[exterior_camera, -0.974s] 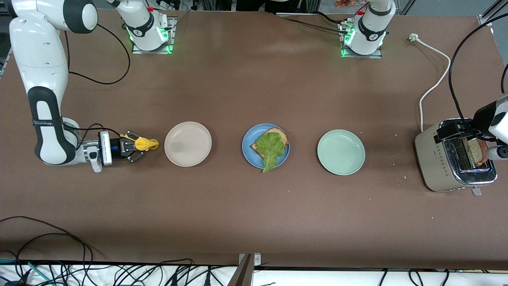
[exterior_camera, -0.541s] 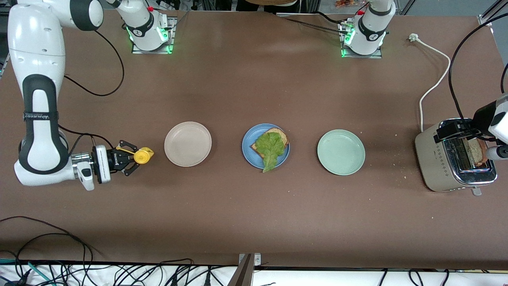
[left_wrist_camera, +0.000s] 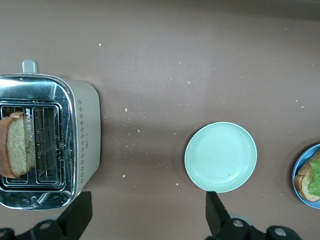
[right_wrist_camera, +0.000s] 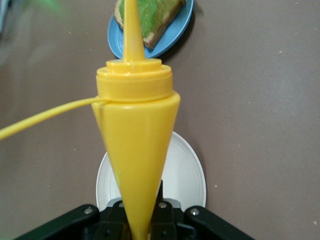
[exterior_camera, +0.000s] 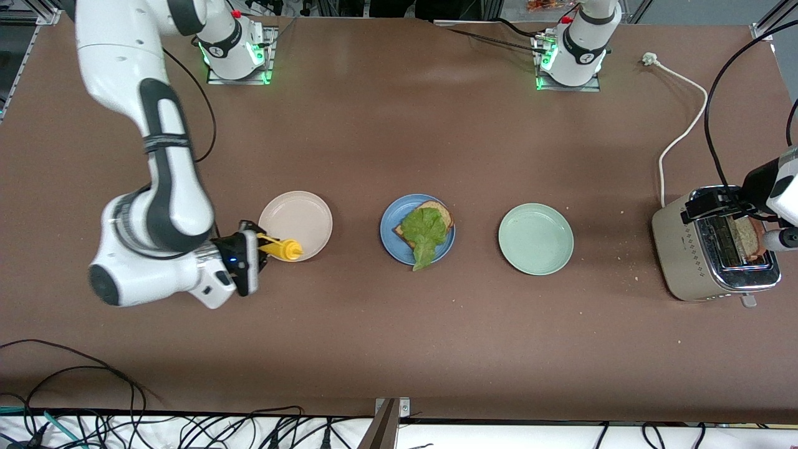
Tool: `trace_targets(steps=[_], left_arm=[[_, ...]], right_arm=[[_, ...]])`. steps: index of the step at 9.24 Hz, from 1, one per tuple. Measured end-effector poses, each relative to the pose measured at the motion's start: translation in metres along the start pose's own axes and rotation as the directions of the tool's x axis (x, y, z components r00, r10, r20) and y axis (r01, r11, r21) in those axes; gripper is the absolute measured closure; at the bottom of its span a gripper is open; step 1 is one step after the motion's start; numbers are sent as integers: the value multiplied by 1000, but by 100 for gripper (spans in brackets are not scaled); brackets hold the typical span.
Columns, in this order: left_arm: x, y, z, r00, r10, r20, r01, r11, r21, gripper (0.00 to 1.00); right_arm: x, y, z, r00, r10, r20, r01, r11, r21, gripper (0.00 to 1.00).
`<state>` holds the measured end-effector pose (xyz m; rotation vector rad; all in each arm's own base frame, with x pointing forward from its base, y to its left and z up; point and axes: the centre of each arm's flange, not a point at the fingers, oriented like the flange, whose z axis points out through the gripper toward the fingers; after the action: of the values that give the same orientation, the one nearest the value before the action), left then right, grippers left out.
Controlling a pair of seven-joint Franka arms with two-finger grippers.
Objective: Make sandwich in blue plate with both arms
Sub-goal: 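Lift the mustard bottle and tilt it over the blue plate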
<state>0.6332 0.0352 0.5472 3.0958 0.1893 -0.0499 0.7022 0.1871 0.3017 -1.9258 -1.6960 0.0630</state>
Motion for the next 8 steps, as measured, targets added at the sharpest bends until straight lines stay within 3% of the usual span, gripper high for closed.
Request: trace_targets(steps=[3, 5, 8], left_arm=[[0, 0, 0, 1000, 1, 1, -1, 1000, 0, 0], [0, 0, 0, 1000, 1, 2, -1, 1000, 0, 0], [0, 0, 1, 1000, 1, 3, -1, 1000, 0, 0]], right_arm=[[80, -27, 48, 961, 46, 273, -19, 995, -100, 88], [122, -50, 78, 895, 72, 440, 8, 984, -178, 88], [183, -89, 122, 810, 142, 569, 52, 949, -311, 88]])
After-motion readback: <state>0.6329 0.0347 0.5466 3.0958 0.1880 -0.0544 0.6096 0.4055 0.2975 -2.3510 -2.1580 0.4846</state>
